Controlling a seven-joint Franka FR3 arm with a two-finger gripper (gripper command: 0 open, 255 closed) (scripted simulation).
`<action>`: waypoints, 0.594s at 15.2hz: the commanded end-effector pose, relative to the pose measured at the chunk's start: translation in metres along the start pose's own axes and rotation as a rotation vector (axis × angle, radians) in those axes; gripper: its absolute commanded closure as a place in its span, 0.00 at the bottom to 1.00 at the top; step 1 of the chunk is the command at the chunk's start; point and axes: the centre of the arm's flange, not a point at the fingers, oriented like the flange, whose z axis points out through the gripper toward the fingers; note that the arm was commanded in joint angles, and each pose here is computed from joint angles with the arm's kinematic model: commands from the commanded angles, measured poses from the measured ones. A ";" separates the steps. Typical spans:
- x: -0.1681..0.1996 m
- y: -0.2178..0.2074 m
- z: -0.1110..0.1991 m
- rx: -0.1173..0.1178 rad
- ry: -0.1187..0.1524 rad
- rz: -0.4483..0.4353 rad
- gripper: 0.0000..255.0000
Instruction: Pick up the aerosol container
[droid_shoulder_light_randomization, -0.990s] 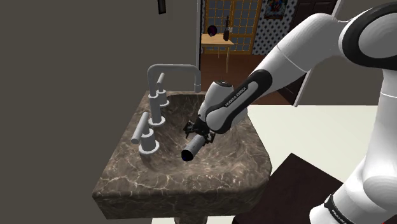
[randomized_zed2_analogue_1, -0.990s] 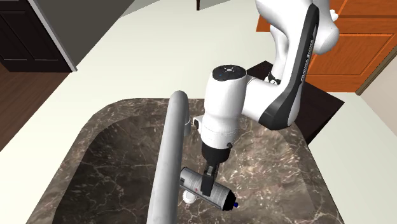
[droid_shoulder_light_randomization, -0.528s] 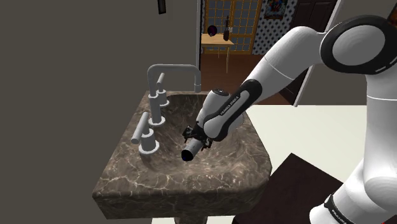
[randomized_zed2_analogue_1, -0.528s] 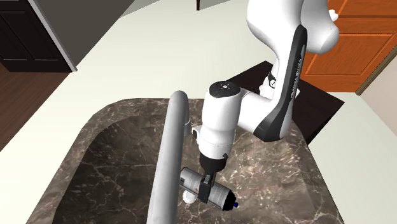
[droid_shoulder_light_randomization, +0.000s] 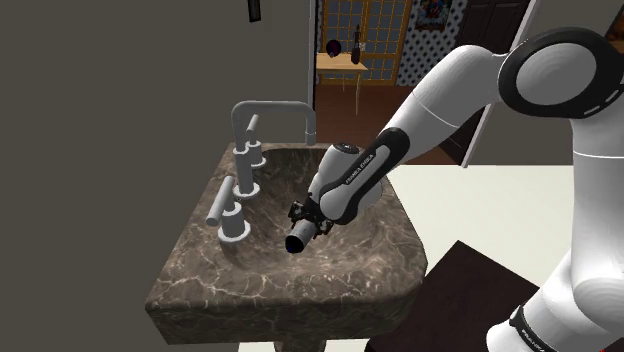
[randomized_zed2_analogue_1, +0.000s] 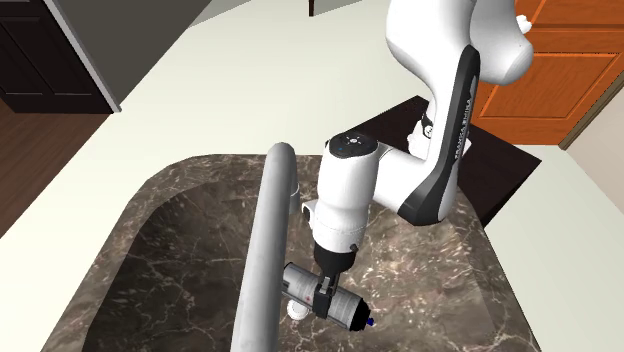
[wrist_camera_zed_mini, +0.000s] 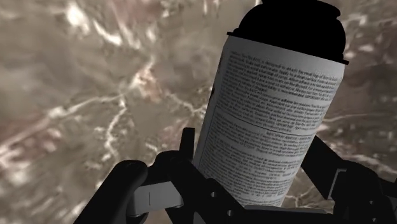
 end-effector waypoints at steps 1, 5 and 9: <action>0.000 0.000 0.000 0.000 0.000 -0.001 1.00; -0.001 -0.001 -0.005 0.000 0.000 -0.001 1.00; -0.001 -0.007 -0.025 0.000 0.000 -0.001 1.00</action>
